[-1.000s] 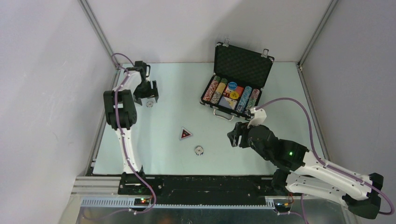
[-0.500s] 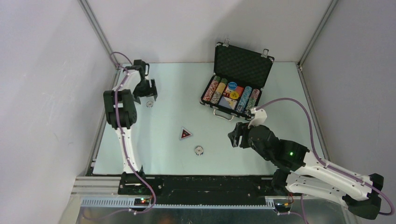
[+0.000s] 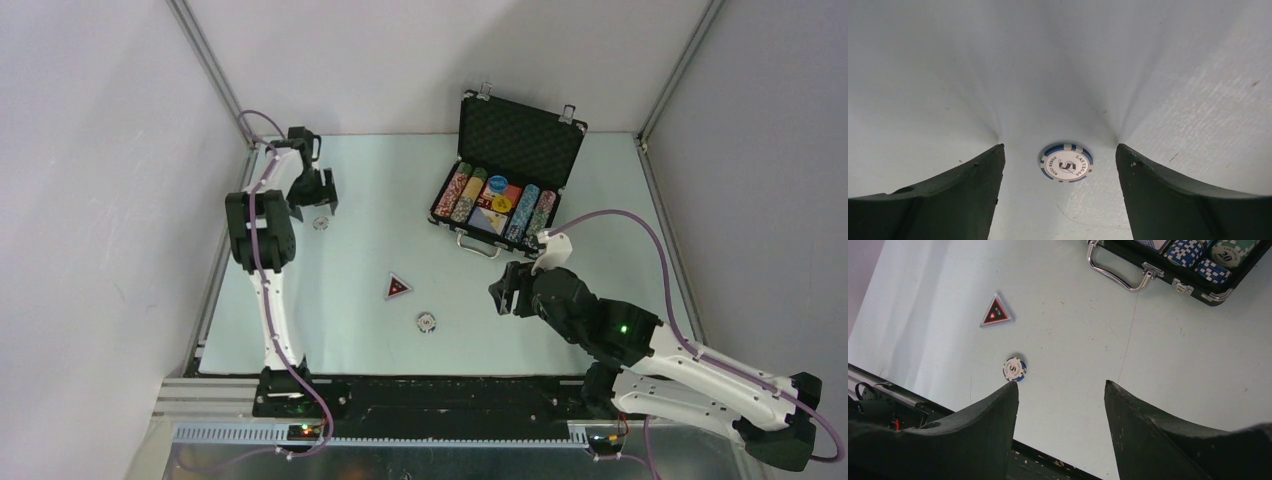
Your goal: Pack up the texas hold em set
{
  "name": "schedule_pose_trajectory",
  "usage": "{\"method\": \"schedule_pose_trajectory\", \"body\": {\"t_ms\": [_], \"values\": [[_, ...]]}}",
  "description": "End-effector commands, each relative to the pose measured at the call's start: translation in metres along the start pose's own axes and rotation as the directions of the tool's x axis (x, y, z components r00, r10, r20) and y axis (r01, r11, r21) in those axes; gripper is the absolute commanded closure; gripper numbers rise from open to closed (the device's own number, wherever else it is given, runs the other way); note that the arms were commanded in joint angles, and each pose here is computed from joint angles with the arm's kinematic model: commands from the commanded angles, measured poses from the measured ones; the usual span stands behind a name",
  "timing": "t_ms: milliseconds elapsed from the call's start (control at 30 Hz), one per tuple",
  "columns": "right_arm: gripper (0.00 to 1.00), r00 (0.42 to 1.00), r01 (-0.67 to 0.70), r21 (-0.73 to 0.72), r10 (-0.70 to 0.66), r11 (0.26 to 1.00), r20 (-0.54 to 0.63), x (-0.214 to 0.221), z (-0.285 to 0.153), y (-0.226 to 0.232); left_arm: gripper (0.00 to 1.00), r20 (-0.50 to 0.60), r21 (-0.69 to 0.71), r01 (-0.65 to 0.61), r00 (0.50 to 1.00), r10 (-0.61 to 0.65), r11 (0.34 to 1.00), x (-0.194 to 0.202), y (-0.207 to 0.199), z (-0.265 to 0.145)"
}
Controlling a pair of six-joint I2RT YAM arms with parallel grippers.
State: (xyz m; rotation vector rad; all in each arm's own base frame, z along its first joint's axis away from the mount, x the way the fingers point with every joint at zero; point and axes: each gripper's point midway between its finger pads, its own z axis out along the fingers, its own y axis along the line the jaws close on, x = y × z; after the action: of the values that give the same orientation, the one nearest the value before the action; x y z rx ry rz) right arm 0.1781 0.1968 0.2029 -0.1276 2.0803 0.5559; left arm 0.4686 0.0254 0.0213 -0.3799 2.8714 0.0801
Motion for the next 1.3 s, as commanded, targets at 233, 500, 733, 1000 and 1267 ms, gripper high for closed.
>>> {"method": "schedule_pose_trajectory", "body": {"t_ms": [233,500,733,1000,1267], "values": [[0.32,1.000,-0.023,0.007,0.023,1.000,0.016,-0.002,0.001,-0.002,0.15,-0.055,0.054,-0.013,0.998,0.016,0.998,-0.005,-0.004,-0.012],[0.32,1.000,-0.024,0.003,0.024,1.000,0.013,-0.001,0.001,-0.003,0.17,-0.108,0.104,-0.007,0.994,0.019,0.995,-0.001,-0.007,-0.011],[0.32,0.999,-0.026,0.014,0.026,1.000,0.021,-0.002,-0.001,-0.007,0.18,-0.179,0.099,-0.008,0.984,0.025,0.995,0.013,-0.004,-0.011],[0.32,1.000,-0.025,0.007,0.025,1.000,0.013,0.001,0.000,-0.006,0.20,-0.203,0.081,-0.015,0.979,0.032,0.997,0.019,0.001,-0.010],[0.32,1.000,-0.026,0.004,0.026,1.000,0.015,0.000,-0.001,-0.006,0.21,-0.241,0.102,-0.059,0.967,0.082,0.993,0.032,0.002,-0.011]]}}
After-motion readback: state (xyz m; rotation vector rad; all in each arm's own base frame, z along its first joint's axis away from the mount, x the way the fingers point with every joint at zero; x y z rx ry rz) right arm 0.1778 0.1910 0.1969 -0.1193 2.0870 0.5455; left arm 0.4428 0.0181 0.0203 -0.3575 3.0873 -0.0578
